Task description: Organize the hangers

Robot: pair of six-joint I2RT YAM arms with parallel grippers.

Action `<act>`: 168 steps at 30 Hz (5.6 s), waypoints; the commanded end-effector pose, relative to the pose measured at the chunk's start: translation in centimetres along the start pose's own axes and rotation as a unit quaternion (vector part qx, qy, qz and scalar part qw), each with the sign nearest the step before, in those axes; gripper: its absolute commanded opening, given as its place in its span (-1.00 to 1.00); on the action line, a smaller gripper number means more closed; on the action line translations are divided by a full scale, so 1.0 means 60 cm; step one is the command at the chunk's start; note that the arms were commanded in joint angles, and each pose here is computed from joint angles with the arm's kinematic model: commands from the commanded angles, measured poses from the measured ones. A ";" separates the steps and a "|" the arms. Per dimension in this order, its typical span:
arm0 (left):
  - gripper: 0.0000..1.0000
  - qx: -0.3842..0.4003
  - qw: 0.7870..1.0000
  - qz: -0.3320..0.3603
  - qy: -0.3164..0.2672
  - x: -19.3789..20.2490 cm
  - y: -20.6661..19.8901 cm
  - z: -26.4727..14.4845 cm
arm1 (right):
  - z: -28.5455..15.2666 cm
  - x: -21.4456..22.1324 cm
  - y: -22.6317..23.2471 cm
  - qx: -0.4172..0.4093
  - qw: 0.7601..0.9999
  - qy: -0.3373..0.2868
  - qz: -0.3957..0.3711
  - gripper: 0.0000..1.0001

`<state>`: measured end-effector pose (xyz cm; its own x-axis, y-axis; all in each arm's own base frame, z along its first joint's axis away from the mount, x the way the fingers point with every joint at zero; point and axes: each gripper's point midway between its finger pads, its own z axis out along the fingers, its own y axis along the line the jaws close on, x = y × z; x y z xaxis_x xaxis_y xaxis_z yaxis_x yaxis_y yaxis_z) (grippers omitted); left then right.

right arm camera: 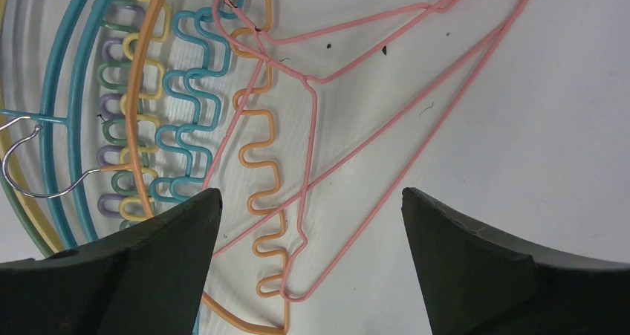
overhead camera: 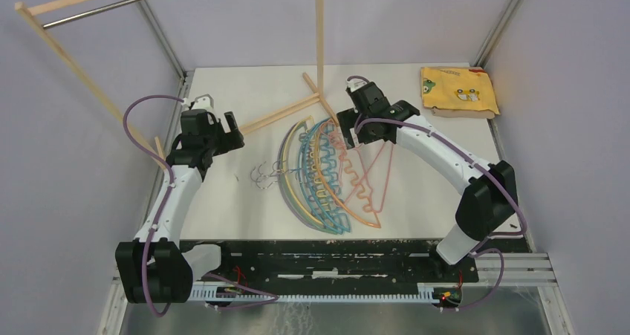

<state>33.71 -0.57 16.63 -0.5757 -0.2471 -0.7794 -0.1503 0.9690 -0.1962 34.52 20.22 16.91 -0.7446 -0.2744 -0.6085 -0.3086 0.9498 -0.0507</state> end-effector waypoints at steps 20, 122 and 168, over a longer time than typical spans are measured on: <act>0.98 0.024 1.000 0.015 -0.010 -0.009 -0.012 0.003 | 0.106 0.037 0.006 0.040 0.997 0.065 -0.005 0.36; 0.70 0.242 0.930 0.003 -0.275 -0.290 -0.237 -0.214 | -0.262 -0.560 0.302 -0.479 0.773 -0.387 0.154 -0.99; -0.94 0.100 0.980 0.044 -0.168 -0.151 -0.248 -0.025 | -0.319 -0.492 0.330 -0.561 0.758 -0.289 0.163 -0.99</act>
<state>38.83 -15.53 27.74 -0.3019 -0.1514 -0.9412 0.2279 0.9472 -0.2254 43.59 45.97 41.66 -0.6323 0.3351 -0.6985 -0.6475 0.2664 0.7140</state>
